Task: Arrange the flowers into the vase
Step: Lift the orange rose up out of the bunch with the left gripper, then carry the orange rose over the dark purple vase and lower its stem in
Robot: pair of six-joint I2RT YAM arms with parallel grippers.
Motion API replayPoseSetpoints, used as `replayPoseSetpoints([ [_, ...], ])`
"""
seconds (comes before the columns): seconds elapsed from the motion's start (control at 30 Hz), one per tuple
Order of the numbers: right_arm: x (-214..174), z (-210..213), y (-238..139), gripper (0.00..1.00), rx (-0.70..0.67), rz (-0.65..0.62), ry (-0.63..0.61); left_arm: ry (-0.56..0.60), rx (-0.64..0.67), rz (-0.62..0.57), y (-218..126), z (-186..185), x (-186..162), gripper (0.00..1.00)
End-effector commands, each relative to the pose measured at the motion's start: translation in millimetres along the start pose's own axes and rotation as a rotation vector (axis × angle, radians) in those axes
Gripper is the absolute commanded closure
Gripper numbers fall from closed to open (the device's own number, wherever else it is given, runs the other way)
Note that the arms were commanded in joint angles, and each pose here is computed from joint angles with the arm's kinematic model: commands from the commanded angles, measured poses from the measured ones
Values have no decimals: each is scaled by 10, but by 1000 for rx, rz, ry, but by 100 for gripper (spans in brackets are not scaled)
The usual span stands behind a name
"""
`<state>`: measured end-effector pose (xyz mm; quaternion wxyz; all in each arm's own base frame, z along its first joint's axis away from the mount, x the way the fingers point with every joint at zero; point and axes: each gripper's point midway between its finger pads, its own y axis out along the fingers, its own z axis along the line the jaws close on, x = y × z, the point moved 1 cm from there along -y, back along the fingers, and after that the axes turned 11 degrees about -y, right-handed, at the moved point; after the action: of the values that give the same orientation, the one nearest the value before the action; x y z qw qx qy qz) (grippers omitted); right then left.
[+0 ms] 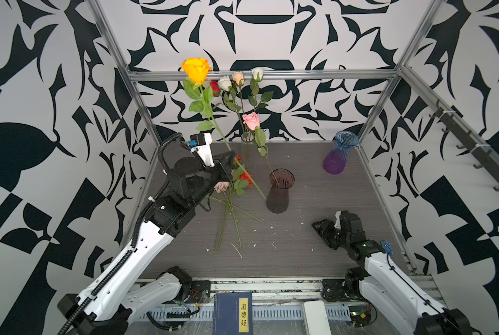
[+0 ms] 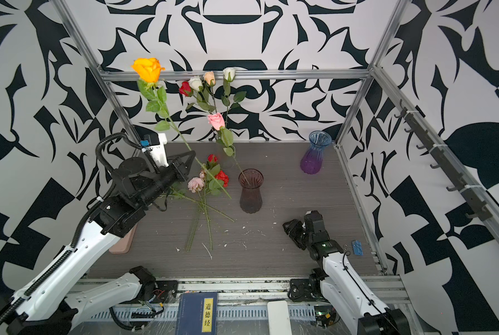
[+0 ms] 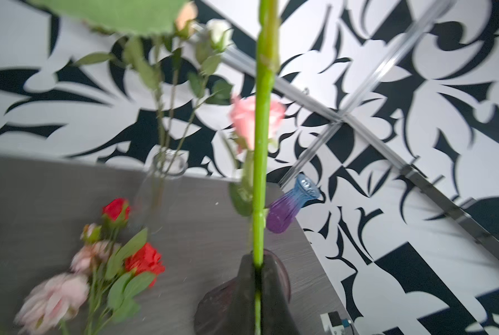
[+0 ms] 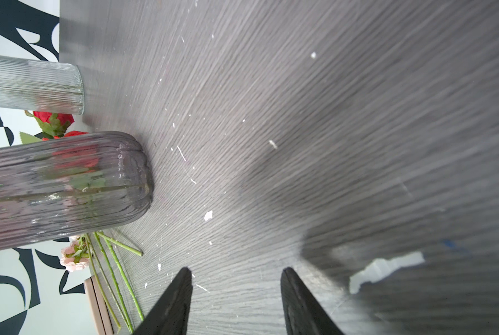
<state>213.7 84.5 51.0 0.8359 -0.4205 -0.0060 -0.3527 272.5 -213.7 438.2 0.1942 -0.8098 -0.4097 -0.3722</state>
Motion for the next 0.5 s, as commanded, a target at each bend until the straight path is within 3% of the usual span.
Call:
replayPoseSetpoints([
  [0.0, 16, -1, -4, 47, -2, -6, -6, 191, -152, -127, 14, -610, 256, 100],
  [0.1, 16, 1, 1, 47, -1, -5, -6, 321, -246, -125, 129, -1009, 144, 100],
  [0.2, 12, 1, 3, 47, 0, -3, -8, 425, -256, -121, 313, -1203, -27, 100],
  [0.47, 14, 6, -4, 47, 3, -6, -14, 556, -158, -79, 809, -1136, -375, 100],
])
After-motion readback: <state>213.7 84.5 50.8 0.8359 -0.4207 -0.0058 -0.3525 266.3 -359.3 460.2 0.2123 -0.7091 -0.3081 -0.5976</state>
